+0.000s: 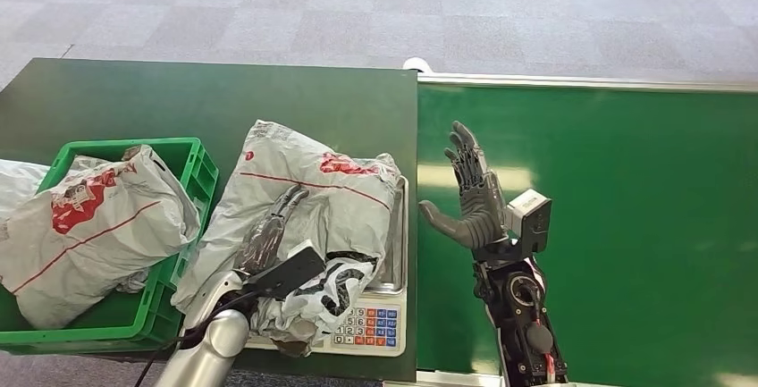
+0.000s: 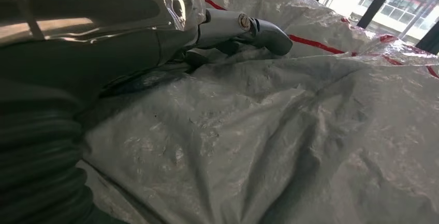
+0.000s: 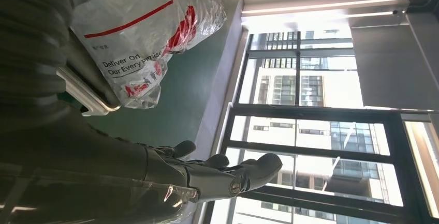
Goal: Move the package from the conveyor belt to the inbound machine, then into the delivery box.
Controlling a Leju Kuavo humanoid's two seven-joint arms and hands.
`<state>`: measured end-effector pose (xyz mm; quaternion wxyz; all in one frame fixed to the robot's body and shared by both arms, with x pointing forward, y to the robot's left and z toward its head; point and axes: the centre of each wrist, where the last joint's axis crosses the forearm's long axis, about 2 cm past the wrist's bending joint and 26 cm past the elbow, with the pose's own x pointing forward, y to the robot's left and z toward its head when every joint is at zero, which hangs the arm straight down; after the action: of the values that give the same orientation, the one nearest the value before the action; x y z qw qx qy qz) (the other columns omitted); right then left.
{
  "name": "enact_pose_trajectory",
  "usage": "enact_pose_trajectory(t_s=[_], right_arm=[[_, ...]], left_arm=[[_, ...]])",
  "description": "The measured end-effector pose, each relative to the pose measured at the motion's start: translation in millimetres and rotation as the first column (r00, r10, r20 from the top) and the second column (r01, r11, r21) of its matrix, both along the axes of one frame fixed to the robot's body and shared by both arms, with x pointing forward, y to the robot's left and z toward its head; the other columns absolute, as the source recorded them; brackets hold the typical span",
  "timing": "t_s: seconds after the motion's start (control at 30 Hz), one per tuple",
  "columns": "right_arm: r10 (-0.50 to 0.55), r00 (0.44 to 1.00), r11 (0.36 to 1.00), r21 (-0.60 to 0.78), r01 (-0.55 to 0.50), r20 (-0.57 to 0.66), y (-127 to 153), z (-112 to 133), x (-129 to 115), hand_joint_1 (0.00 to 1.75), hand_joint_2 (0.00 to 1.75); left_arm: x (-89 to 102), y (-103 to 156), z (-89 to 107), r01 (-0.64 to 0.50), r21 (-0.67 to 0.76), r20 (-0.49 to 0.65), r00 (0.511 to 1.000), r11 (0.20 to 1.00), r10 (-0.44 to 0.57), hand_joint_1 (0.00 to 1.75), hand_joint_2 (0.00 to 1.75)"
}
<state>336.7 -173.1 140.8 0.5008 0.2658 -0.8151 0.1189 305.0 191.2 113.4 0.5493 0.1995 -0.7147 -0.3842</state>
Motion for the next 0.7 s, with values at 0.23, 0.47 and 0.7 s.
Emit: enact_pose_trajectory(t_s=[0.23,0.47,0.7], right_arm=[[-0.009,1.0,1.0,0.0,0.009,0.001,-3,0,1,0.0,1.75],[-0.012,1.0,1.0,0.001,0.012,-0.001,-4,0,1,0.0,1.75],[-0.022,1.0,1.0,0.003,0.023,-0.005,-5,-1,1,0.0,1.75]], left_arm=[[11.0,-5,-2.1,0.048,0.063,-0.045,0.998,0.997,-0.045,0.0,1.75],[15.3,-6,-3.8,0.086,0.057,-0.088,0.993,0.995,-0.081,1.67,1.75],[15.1,-5,-4.9,0.112,0.02,-0.084,0.99,0.994,-0.11,1.74,1.75]])
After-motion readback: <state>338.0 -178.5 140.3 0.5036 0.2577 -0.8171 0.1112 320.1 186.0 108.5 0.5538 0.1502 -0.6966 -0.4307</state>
